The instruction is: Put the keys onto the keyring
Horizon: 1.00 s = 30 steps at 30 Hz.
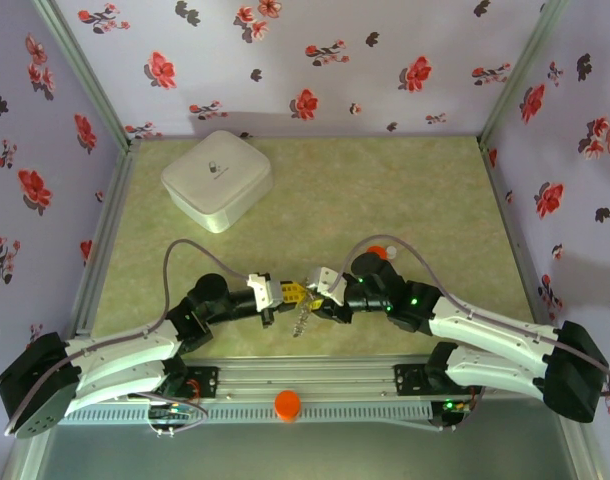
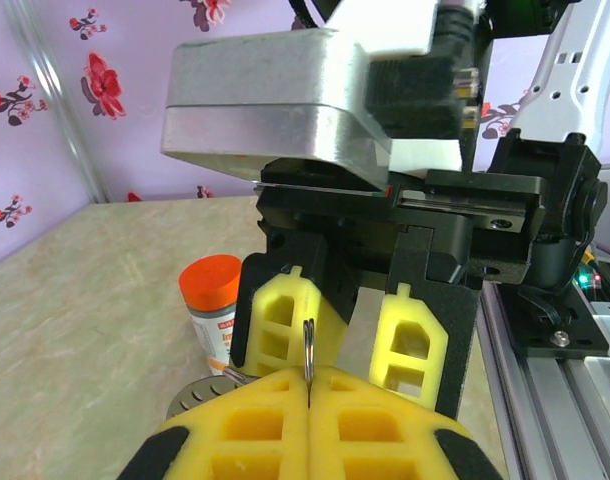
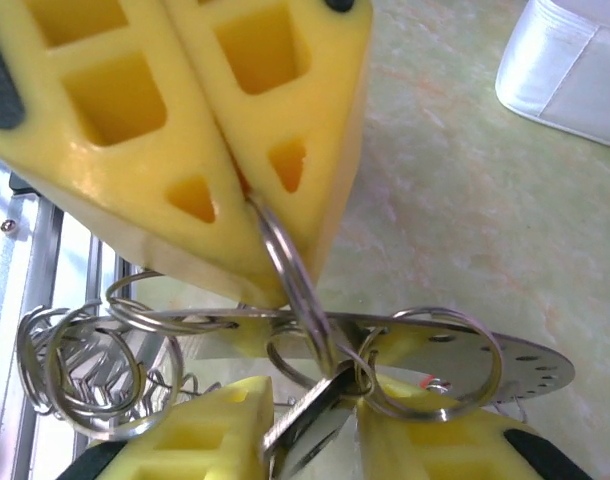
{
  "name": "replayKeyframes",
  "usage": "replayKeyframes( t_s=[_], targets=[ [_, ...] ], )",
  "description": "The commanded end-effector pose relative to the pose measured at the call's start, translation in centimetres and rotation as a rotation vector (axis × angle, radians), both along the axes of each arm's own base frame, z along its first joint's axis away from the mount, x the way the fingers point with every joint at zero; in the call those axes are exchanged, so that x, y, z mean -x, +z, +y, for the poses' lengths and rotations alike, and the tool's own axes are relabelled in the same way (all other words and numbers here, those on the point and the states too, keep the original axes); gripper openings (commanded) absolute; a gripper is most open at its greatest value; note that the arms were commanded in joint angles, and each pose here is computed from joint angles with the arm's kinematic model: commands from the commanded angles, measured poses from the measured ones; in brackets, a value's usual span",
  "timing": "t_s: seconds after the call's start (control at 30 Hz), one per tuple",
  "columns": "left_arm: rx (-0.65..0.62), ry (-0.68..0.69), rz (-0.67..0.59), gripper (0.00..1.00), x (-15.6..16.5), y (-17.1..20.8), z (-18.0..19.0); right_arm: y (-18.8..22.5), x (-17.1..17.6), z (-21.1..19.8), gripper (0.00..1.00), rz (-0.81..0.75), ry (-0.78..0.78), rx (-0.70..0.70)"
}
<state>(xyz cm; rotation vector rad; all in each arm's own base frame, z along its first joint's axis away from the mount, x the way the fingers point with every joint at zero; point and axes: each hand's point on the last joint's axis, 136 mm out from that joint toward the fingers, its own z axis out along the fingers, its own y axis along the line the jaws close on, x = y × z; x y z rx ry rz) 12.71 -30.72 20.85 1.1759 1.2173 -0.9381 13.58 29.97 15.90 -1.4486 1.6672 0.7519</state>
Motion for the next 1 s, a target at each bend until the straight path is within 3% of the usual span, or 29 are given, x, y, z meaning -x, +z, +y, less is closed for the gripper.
replayKeyframes(
  t_s=[0.0, 0.2, 0.6, 0.63, 0.73, 0.8, 0.97],
  targets=[
    [0.044, 0.027, -0.031, 0.00, -0.3, 1.3, 0.2, 0.5, -0.7, -0.4, 0.20, -0.031, -0.039, 0.002],
    [-0.010, 0.046, -0.068, 0.00, -0.8, 0.7, 0.0, 1.2, -1.2, -1.0, 0.03, -0.067, -0.068, 0.030],
    [-0.117, 0.085, -0.071, 0.00, -1.8, -1.7, 0.2, 4.3, -1.3, -1.1, 0.00, -0.128, -0.045, 0.033],
    [-0.119, 0.093, -0.073, 0.03, -1.9, -1.8, 0.2, 4.3, -1.4, -1.1, 0.00, -0.132, -0.045, 0.034],
    [-0.098, 0.122, -0.085, 0.42, -2.3, -1.1, 0.3, 4.6, -1.4, -0.9, 0.00, -0.137, -0.039, 0.032],
    [-0.076, 0.153, -0.095, 0.57, -2.7, -0.8, 0.7, 4.8, -1.5, -0.8, 0.00, -0.144, -0.037, 0.033],
    [0.020, 0.369, -0.156, 0.67, -5.3, 1.4, 3.2, 4.6, -2.2, -0.6, 0.00, -0.169, -0.038, 0.075]
  ],
)
